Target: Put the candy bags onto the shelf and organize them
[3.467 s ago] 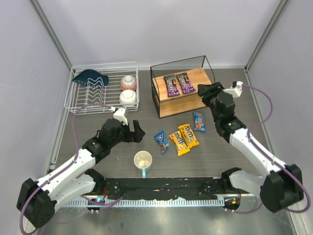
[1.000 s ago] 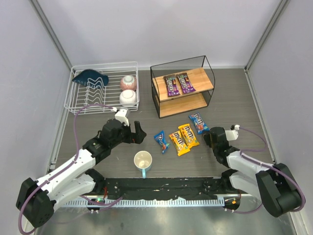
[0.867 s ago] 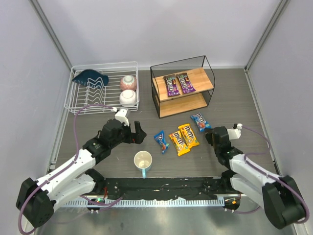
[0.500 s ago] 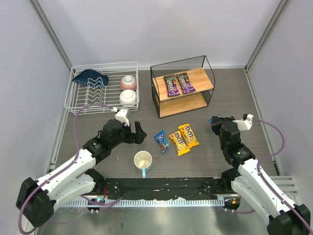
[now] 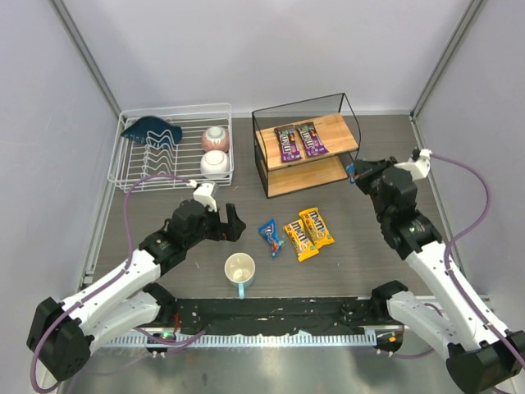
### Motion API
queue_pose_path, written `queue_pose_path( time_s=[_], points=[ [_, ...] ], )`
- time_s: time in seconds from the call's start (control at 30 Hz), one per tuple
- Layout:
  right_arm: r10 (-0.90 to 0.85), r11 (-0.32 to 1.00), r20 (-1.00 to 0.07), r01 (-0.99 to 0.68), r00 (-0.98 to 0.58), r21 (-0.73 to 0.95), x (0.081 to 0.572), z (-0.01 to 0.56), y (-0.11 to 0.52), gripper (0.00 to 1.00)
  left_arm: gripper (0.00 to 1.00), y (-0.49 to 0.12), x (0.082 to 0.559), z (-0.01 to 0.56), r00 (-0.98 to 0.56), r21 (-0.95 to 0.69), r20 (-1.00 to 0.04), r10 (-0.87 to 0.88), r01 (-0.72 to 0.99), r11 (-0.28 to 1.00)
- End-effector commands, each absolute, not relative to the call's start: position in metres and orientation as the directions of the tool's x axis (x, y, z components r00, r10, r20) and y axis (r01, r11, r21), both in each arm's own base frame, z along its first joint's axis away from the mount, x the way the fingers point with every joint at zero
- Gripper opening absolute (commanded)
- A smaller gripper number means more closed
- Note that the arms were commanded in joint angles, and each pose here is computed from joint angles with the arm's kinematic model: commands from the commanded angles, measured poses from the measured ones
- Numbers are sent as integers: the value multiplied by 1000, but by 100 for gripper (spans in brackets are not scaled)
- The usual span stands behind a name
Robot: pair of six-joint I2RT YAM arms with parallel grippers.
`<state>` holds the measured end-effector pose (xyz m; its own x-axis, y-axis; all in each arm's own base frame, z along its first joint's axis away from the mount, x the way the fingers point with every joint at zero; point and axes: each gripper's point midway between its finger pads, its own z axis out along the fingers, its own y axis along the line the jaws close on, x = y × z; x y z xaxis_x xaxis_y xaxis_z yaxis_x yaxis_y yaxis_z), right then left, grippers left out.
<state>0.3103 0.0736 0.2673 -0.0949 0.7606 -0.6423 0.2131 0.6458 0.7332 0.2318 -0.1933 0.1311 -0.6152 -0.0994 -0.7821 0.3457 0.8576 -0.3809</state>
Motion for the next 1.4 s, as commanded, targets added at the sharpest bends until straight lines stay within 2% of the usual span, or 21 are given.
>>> queue_pose_path(
  time_s=[0.0, 0.2, 0.53, 0.9, 1.37],
  points=[
    [753, 658, -657, 62, -31, 751, 332, 345, 88, 1, 100, -198, 236, 146, -586, -379, -804, -102, 373, 847],
    [758, 653, -652, -28, 18, 757, 357, 396, 98, 1, 100, -198, 236, 145, -588, -378, -803, -100, 371, 848],
    [790, 610, -613, -98, -9, 787, 419, 404, 112, 1, 100, -197, 236, 141, -591, -375, -801, -98, 366, 852],
    [821, 557, -569, -143, -55, 818, 470, 389, 124, 1, 100, -196, 236, 140, -592, -369, -800, -94, 363, 856],
    [842, 525, -526, -39, -120, 850, 456, 308, 119, 1, 100, -198, 237, 137, -600, -370, -795, -88, 365, 854]
  ],
)
